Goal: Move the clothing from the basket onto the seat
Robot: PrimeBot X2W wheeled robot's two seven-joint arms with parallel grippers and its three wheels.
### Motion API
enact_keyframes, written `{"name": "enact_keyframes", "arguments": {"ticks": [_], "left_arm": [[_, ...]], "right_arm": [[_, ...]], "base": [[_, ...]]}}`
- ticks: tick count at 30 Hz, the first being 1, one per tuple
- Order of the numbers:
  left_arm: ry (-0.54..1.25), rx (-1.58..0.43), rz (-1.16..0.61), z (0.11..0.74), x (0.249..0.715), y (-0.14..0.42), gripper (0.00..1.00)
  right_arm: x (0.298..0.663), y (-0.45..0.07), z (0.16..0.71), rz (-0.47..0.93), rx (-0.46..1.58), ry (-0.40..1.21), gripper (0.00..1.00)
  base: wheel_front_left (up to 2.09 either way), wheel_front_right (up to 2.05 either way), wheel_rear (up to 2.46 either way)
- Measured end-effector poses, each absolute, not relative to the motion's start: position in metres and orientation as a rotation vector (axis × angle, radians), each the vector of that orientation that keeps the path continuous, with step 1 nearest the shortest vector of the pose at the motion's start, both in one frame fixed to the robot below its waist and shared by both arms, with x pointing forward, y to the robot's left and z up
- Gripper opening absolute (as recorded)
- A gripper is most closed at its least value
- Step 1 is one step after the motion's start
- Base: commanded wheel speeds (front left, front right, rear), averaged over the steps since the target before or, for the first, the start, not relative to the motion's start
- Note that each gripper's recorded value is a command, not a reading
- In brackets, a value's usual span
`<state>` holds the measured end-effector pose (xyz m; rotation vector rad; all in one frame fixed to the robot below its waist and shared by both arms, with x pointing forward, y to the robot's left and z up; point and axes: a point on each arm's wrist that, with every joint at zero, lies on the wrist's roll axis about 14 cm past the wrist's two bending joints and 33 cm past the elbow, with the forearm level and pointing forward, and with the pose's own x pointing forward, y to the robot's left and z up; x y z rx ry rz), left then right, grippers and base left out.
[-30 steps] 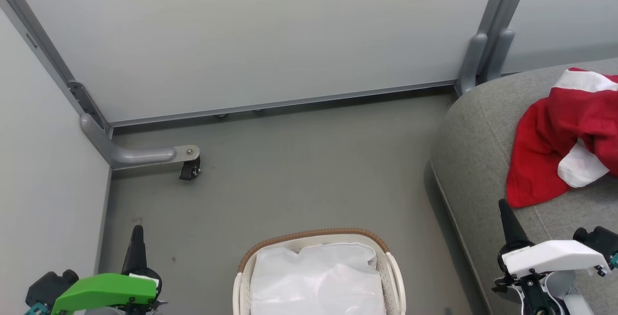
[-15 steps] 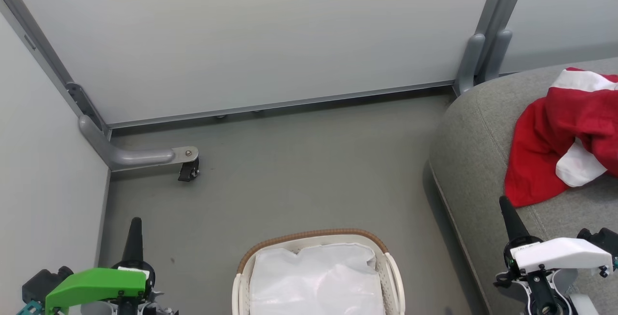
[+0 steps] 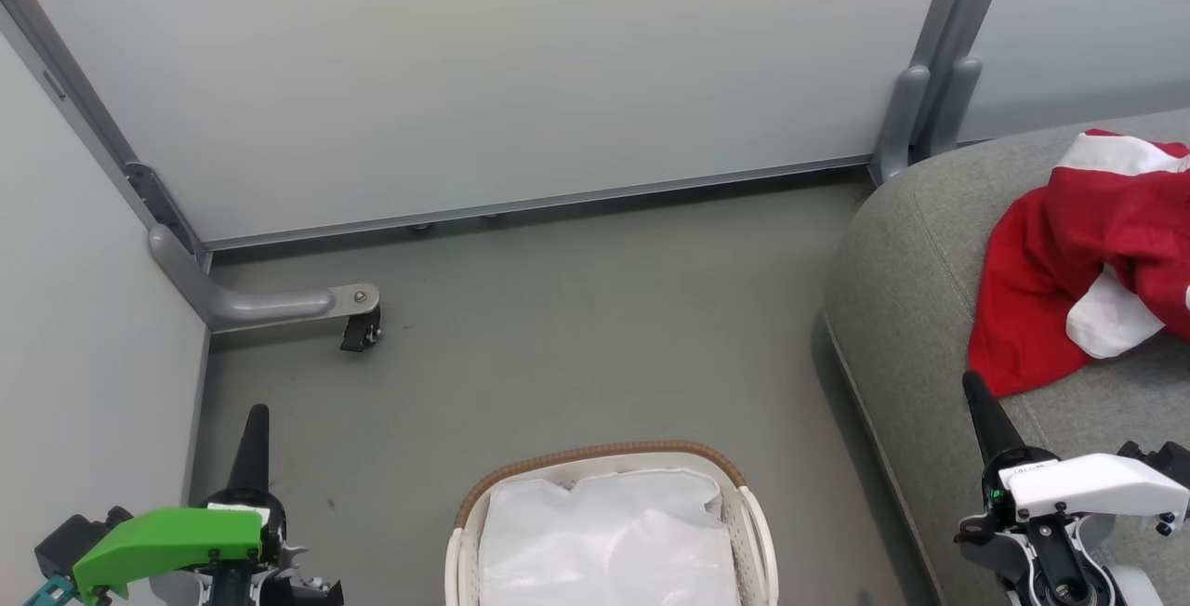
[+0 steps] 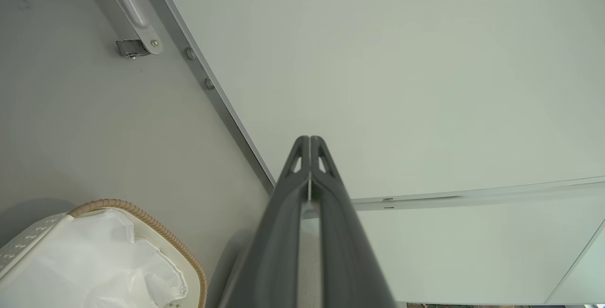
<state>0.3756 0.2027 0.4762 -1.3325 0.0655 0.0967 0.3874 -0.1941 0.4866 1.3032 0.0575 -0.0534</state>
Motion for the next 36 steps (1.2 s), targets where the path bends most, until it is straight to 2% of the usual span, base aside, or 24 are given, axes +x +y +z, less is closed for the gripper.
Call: {"name": "enact_keyframes", "arguments": {"ticks": [36], "left_arm": [[0.010,-1.574,0.008,0.504,0.388,0.199,0.00]], "right_arm": [[0.388,-0.199,0.504,-0.007,1.574,0.009,0.00]], "base": [[0.00,0.00,0.00]]}}
